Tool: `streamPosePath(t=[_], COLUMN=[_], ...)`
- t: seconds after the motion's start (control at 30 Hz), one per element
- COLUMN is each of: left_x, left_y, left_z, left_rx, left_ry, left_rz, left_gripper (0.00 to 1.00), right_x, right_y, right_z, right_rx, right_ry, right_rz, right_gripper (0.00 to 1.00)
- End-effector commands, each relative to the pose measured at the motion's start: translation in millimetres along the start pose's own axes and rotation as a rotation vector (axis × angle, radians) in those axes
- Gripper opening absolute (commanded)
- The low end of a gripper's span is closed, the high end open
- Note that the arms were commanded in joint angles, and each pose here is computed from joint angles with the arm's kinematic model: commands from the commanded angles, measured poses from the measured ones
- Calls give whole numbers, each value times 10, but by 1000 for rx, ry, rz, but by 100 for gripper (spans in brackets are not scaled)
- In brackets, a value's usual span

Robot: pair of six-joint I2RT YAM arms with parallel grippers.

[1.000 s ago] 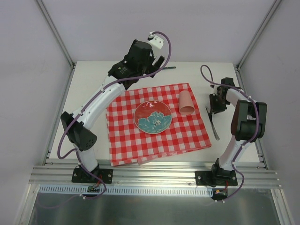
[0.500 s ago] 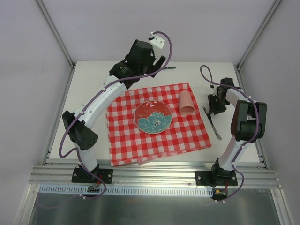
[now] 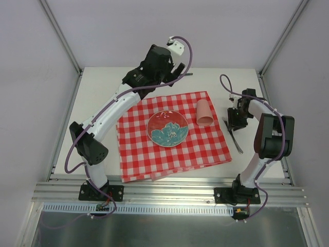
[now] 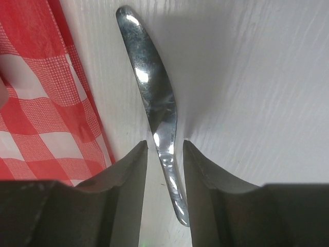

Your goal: Set the dinner table for one person

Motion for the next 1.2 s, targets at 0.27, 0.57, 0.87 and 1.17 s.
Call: streamPosePath(t=[0.27,0.57,0.87,1.17], left_x=[77,76,90,88], left_y=[205,212,221,230], left_z=[-99,-81,-99,-91], left_rx=[-66,-66,-69,-71], left_ry=[25,30,33,32], left_rz=[-11,-13,-15,-15], left_gripper=[99,99,99,99], right_x=[56,39,61,15], right_y=[-30,-25,-121,-330], right_z=[110,84,-214,-307], right_rx=[94,121,98,100], right_ry=[55,56,58,43], right_rz=[17,2,-55,-179], right_gripper=[21,1,29,39])
Point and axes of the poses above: each gripper's point midway between its finger pads, its own z axis out along the fingers, its own x axis along the line the jaws close on, y = z × x, the point moved 5 cm from there along -z, back along the fingers, and after that the axes turned 8 degrees about z, right-handed, at the moved point
